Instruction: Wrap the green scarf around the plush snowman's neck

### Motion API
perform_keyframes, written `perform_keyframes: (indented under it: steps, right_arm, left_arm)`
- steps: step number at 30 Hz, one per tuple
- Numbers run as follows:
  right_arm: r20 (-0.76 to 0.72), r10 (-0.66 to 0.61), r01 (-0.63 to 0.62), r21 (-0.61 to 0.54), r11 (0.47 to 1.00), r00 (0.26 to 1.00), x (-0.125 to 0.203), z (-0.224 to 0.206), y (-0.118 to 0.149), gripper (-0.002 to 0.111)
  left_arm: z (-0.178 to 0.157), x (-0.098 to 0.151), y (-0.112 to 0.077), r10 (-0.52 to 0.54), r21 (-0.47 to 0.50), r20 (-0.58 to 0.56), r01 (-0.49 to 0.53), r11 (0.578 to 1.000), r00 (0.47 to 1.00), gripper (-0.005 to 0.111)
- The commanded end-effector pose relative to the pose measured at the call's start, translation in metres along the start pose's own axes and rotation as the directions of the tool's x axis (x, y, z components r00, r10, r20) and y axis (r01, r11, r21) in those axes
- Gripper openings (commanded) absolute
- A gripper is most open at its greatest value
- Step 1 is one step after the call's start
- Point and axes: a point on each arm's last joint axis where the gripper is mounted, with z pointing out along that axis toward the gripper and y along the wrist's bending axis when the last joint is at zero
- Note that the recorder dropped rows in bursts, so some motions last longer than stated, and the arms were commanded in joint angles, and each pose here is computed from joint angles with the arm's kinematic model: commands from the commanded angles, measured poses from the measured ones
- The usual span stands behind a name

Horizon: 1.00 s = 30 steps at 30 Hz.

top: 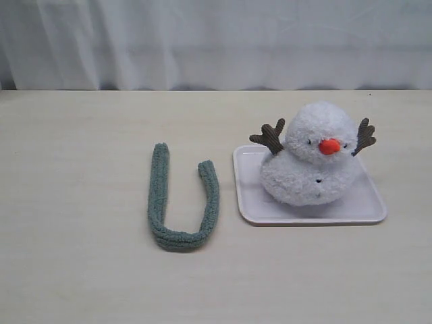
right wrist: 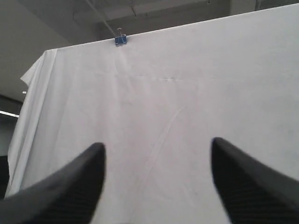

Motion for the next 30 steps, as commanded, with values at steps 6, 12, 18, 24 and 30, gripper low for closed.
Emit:
perform_keyframes:
  steps: [6,12,18,24,30]
  right_arm:
    - [-0.418,-0.069,-0.05,-0.269,0.962,0.906,0.015,0.075,0.011,0.071]
    - [-0.462,-0.393,0.348,-0.184,0.919,0.795,0.044,0.112,-0.023,0.068]
    - [-0.623,-0.344,0.545,0.161,0.823,0.703,0.058,0.119,-0.067,0.074]
    - [-0.818,-0.131,0.505,0.212,0.837,0.56,0.096,0.122,-0.08,0.078]
    - [-0.932,-0.028,0.323,0.097,0.941,0.362,0.109,0.142,-0.067,0.078]
  left_arm:
    - [0.0,0.0,0.0,-0.008,-0.003,0.012,0.008,1.0,1.0,0.0]
    - [0.0,0.0,0.0,-0.008,-0.003,0.012,0.008,1.0,1.0,0.0]
    - [0.0,0.0,0.0,-0.008,-0.003,0.012,0.008,1.0,1.0,0.0]
    - [0.0,0.0,0.0,-0.008,-0.003,0.01,0.008,1.0,1.0,0.0]
    - [0.0,0.0,0.0,-0.008,-0.003,0.01,0.008,1.0,1.0,0.0]
